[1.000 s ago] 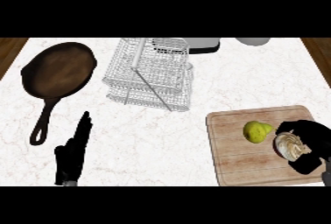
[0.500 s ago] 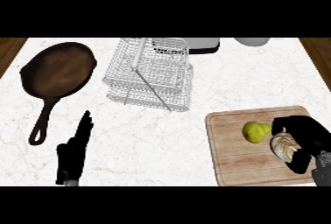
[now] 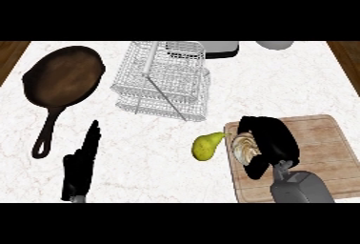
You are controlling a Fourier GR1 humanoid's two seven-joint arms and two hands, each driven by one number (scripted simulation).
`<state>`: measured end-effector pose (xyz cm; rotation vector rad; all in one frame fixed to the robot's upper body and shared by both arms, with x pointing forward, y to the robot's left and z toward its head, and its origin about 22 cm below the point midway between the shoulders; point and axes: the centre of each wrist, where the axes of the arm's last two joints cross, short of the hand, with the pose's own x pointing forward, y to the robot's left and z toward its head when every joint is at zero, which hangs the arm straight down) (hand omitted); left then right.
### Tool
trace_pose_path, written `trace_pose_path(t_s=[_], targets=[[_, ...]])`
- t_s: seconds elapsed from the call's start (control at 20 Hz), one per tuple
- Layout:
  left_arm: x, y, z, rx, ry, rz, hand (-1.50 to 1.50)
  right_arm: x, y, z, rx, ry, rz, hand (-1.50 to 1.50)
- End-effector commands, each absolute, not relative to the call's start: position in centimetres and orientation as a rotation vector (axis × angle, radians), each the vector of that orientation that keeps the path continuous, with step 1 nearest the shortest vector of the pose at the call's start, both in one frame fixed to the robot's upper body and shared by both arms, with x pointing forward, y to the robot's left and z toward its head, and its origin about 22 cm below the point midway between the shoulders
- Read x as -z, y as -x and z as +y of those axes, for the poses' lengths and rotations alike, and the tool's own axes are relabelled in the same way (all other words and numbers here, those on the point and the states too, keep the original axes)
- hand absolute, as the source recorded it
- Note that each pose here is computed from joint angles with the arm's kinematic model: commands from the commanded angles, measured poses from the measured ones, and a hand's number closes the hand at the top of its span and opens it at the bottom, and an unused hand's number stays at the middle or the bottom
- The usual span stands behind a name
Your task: Pick the cupcake from the cutting board and place it in the tiered basket
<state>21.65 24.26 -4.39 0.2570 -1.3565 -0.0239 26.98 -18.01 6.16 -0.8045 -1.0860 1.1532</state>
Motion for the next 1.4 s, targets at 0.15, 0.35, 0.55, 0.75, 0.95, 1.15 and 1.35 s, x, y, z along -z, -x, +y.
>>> trace_pose_path(t_s=[0.15, 0.35, 0.55, 0.75, 0.95, 1.15, 1.35], targets=[[5.5, -20.9, 24.9, 0.004, -0.257, -1.296, 0.0, -14.6, -25.1, -16.1, -0.787, 0.729, -1.347, 1.5], [5.0, -20.8, 24.9, 0.018, -0.27, -1.298, 0.0, -20.1, -22.2, -16.3, -0.64, 0.754, -1.522, 1.5], [4.5, -20.6, 25.3, 0.012, -0.262, -1.293, 0.0, -24.6, -19.2, -16.5, -0.677, 0.897, -1.616, 1.5], [5.6, -20.5, 23.7, 0.009, -0.244, -1.308, 0.0, -28.8, -20.5, -14.8, -0.681, 0.908, -1.634, 1.5], [5.9, -21.5, 25.3, 0.01, -0.219, -1.297, 0.0, -31.0, -23.9, -13.2, -0.647, 0.91, -1.618, 1.5], [6.2, -20.1, 24.6, 0.043, -0.242, -1.305, 0.0, -31.7, -25.0, -11.0, -0.648, 0.942, -1.612, 1.5], [5.4, -22.5, 24.7, 0.024, -0.245, -1.303, 0.0, -32.9, -27.7, -9.5, -0.618, 0.913, -1.596, 1.5]])
